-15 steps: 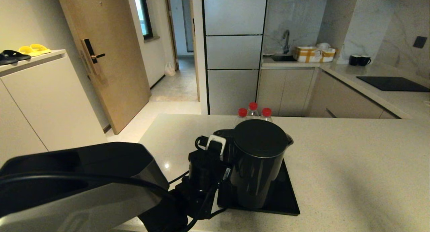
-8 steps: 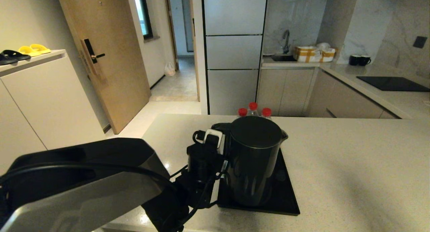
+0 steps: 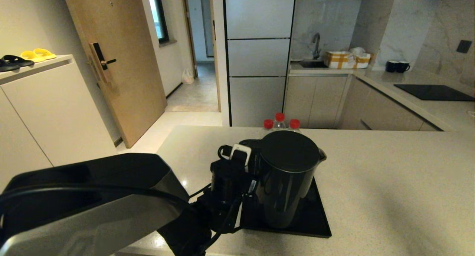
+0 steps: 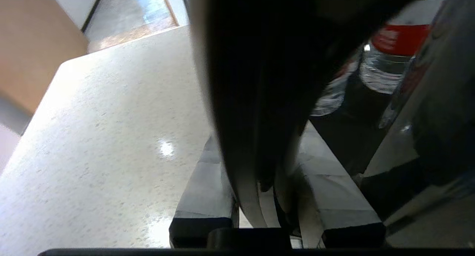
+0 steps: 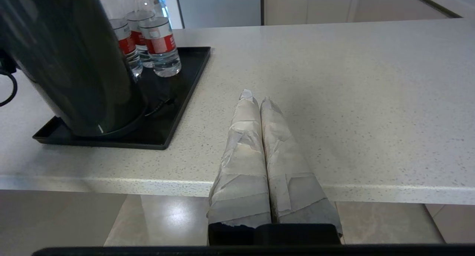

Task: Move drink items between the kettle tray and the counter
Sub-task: Return the kettle to its original position

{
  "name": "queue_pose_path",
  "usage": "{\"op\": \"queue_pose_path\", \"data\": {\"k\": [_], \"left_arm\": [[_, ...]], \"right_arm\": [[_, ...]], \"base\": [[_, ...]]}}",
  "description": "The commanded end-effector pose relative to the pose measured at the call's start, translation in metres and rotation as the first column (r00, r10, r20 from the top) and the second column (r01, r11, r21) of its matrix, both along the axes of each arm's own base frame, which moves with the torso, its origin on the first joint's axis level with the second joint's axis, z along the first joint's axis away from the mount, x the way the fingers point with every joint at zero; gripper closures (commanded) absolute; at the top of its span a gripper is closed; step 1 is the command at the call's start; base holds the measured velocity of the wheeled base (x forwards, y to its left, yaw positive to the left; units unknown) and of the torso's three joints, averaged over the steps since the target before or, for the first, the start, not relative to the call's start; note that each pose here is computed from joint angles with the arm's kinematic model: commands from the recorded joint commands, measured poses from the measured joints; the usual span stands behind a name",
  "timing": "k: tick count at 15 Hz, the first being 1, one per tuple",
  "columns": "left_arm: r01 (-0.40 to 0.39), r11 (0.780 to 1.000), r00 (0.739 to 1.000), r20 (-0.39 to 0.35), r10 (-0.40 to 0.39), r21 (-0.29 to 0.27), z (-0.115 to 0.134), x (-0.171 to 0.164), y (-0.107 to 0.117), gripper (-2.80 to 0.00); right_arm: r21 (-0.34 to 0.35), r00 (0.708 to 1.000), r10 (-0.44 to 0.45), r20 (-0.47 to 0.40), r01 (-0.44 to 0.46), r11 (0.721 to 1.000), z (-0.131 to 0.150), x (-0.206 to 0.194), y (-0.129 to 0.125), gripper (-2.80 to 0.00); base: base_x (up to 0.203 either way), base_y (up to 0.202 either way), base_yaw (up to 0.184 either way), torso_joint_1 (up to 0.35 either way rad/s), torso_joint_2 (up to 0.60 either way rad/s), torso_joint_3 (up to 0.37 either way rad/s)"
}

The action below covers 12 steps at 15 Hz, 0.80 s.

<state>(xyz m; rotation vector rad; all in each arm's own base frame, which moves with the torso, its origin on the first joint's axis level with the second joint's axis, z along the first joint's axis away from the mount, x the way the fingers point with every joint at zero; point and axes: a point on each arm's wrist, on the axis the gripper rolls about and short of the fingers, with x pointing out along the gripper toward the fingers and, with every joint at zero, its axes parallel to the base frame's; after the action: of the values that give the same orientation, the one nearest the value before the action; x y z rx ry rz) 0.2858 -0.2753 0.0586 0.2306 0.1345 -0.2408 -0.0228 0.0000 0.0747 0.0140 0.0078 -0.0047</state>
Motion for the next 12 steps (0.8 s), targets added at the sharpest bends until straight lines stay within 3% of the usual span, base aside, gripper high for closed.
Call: {"op": "queue_pose_path", "data": {"k": [1, 12], "left_arm": [[0.002, 1.000, 1.000, 0.008, -0.002, -0.007, 0.005, 0.001, -0.004, 0.00], [-0.027, 0.998, 0.996, -0.080, 0.032, 0.058, -0.013, 0.024, -0.002, 0.00]], "right_arm": [[0.000, 1.000, -0.001, 0.000, 0.001, 1.000, 0.000, 0.000, 0.000, 0.00], [0.000, 1.000, -0.001, 0.000, 0.001, 1.000, 0.000, 0.000, 0.000, 0.00]], "base": [[0.000, 0.000, 0.000, 0.000, 0.00, 0.000], [0.000, 0.000, 0.000, 0.000, 0.00, 0.000]]}}
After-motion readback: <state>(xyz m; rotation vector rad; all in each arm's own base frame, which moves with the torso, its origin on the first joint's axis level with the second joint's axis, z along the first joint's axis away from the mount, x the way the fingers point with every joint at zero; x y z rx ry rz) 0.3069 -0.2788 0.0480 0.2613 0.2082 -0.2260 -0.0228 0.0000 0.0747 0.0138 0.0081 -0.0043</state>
